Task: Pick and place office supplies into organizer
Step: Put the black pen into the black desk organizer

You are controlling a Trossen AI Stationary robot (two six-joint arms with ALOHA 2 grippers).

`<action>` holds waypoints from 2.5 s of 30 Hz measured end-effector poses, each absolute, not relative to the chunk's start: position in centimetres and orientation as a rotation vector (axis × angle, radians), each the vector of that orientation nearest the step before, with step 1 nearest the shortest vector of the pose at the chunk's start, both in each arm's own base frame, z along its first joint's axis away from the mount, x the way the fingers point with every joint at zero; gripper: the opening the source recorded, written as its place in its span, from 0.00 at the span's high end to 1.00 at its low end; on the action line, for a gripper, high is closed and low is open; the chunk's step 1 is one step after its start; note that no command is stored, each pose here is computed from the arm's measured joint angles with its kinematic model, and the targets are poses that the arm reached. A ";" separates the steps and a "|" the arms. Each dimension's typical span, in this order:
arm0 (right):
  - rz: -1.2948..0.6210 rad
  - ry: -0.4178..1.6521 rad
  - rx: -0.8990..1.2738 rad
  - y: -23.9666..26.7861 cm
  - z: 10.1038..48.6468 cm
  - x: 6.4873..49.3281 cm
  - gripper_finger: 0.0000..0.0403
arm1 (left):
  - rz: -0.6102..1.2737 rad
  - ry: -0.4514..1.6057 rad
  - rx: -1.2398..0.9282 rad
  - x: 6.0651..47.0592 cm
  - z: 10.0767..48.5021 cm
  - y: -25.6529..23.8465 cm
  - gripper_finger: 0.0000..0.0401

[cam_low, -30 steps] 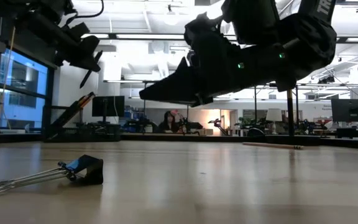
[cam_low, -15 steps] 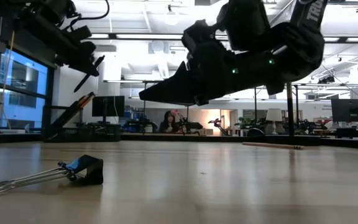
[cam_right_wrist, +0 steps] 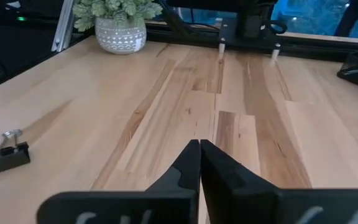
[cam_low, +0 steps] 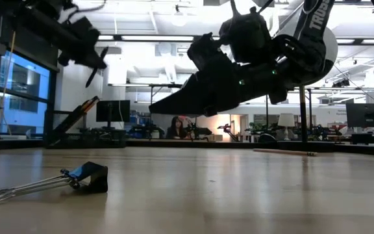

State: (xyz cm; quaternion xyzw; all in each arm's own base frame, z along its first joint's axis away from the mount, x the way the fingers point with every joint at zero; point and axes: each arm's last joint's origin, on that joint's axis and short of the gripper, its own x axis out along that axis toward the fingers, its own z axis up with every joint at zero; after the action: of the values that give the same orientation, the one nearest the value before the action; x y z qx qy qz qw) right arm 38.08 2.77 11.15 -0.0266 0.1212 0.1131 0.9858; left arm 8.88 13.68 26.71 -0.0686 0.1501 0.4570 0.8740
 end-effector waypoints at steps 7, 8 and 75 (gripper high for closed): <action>0.240 0.243 -0.038 2.6 11.2 38.1 0.99 | 1.048 0.090 -0.151 7.5 29.0 12.0 0.98; 0.240 0.242 -0.038 2.6 11.2 38.1 0.99 | 1.056 0.064 -0.152 7.4 29.2 11.9 0.98; 0.369 0.397 -0.127 6.8 14.6 35.9 0.98 | 1.038 0.814 -0.041 10.5 25.5 15.1 0.98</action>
State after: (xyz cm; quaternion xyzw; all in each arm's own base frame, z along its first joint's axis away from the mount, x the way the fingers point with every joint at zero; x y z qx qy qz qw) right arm 35.90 6.82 14.64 -0.0626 0.1958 0.1824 0.9615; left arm 10.48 15.13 25.55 -0.0192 0.3780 0.4821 0.7901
